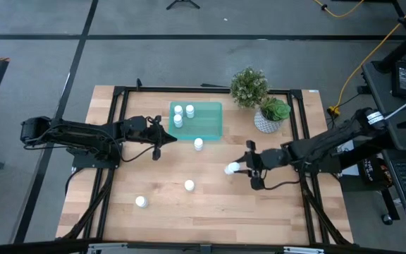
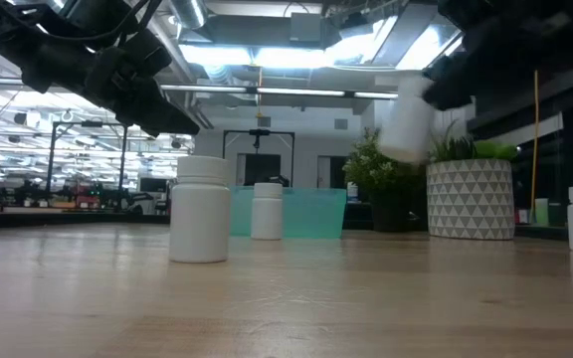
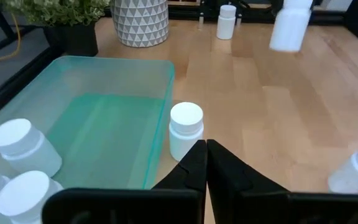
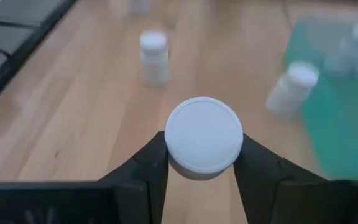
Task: Pick and place pill bottles into a basket
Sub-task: Put the white pill bottle into the green bin
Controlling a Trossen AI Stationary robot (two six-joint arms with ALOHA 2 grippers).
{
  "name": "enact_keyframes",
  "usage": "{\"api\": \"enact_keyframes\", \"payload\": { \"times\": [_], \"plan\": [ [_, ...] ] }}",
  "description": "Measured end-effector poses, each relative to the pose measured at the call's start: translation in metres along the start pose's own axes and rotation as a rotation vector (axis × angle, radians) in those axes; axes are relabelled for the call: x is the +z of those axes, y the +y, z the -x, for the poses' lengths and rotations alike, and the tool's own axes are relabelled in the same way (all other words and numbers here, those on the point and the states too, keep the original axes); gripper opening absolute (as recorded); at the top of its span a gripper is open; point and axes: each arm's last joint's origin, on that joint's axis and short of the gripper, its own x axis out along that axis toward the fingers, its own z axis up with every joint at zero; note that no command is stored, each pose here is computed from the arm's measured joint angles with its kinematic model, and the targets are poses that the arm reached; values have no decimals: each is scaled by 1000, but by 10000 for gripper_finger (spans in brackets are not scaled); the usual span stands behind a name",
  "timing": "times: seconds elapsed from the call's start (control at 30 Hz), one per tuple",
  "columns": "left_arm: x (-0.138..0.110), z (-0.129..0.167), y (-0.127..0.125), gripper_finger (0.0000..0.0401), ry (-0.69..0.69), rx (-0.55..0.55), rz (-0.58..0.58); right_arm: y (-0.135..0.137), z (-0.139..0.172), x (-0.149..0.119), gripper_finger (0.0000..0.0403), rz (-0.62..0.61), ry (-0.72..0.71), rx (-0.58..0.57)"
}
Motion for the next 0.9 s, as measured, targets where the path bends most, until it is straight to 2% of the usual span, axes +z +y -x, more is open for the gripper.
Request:
{"api": "enact_keyframes", "payload": {
  "times": [0.13,0.33,0.6,0.8,0.9],
  "plan": [
    [0,0,0,4,-1,9,-40,-14,-5,6,143,49,-54,-36],
    [0,0,0,7,-1,11,-42,-41,-8,13,143,51,-124,-113],
    [0,0,1,1,-1,18,-54,-79,-8,18,143,62,-196,-154],
    [1,0,1,9,-6,19,-53,-112,-26,25,143,112,-159,-160],
    [2,0,1,12,-16,27,-92,-135,-41,26,143,143,-111,-170]
  ]
}}
